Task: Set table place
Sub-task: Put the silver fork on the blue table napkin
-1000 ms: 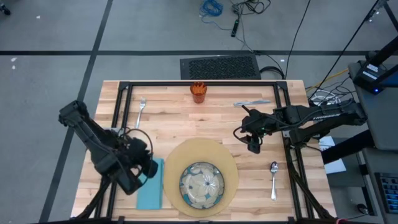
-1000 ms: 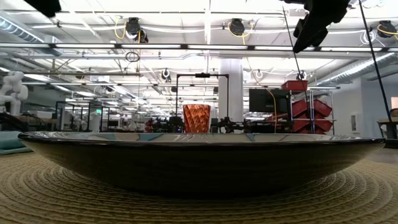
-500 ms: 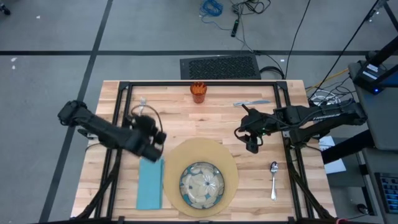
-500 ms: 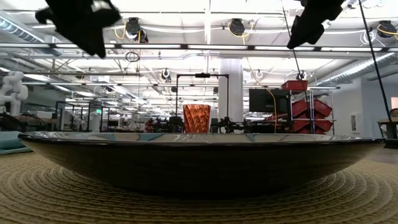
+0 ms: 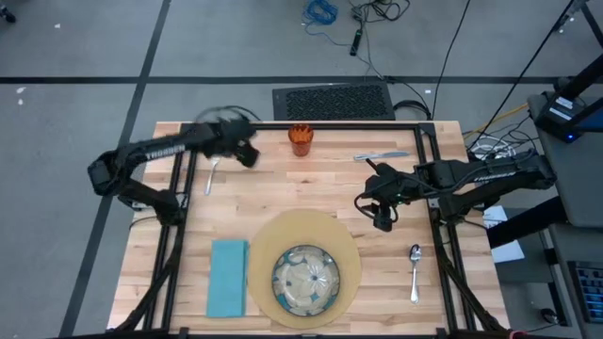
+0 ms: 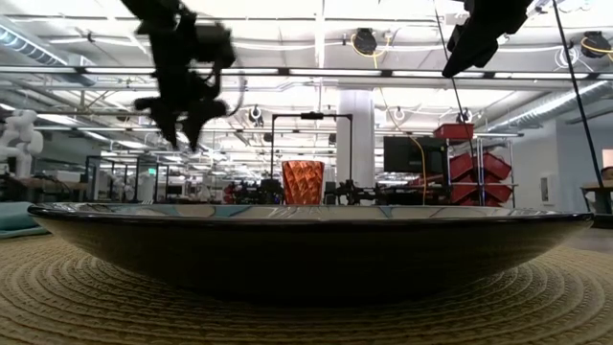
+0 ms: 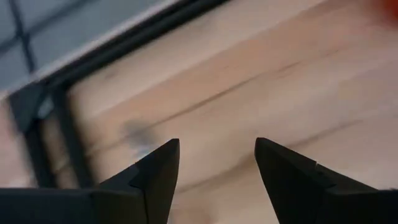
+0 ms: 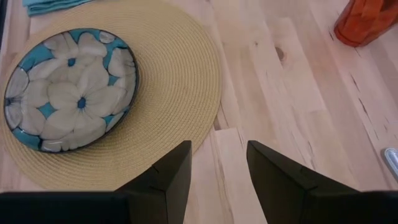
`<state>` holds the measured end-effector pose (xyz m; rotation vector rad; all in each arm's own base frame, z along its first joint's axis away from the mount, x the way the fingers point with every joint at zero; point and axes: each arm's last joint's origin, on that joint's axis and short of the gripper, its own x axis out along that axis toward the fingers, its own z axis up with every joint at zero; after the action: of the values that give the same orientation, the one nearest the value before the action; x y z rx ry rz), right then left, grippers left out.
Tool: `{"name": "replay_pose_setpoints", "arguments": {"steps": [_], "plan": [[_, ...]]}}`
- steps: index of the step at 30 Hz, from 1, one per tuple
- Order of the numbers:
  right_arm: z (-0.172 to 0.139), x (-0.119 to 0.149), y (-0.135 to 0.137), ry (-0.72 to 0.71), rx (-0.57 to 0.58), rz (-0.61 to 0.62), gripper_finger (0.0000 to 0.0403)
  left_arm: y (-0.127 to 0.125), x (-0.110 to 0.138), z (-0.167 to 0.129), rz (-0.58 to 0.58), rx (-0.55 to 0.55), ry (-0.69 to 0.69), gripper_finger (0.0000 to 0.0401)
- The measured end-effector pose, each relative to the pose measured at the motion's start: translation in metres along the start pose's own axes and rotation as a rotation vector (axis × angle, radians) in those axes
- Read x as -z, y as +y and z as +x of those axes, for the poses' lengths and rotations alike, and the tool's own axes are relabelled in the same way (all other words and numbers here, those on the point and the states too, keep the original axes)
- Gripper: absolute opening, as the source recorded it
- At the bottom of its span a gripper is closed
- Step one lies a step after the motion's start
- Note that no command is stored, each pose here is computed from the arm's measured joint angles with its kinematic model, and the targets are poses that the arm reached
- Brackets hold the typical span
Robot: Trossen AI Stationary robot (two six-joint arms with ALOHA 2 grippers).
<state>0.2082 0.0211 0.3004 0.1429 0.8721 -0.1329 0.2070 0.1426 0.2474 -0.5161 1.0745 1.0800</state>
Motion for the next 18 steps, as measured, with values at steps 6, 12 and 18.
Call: {"name": "replay_pose_setpoints", "arguments": {"steps": [6,12,18], "plan": [[0.000,0.000,0.000,0.004,0.003,-0.012,0.0146,0.067,0.004,0.013,-0.183,0.081,0.293,0.0200],[0.000,-0.001,0.000,-0.009,0.001,-0.026,0.0146,0.072,0.025,0.017,-0.154,0.115,0.376,0.0200],[0.000,-0.001,0.000,-0.009,0.001,-0.033,0.0146,0.070,0.058,0.048,-0.146,0.099,0.441,0.0200]]}}
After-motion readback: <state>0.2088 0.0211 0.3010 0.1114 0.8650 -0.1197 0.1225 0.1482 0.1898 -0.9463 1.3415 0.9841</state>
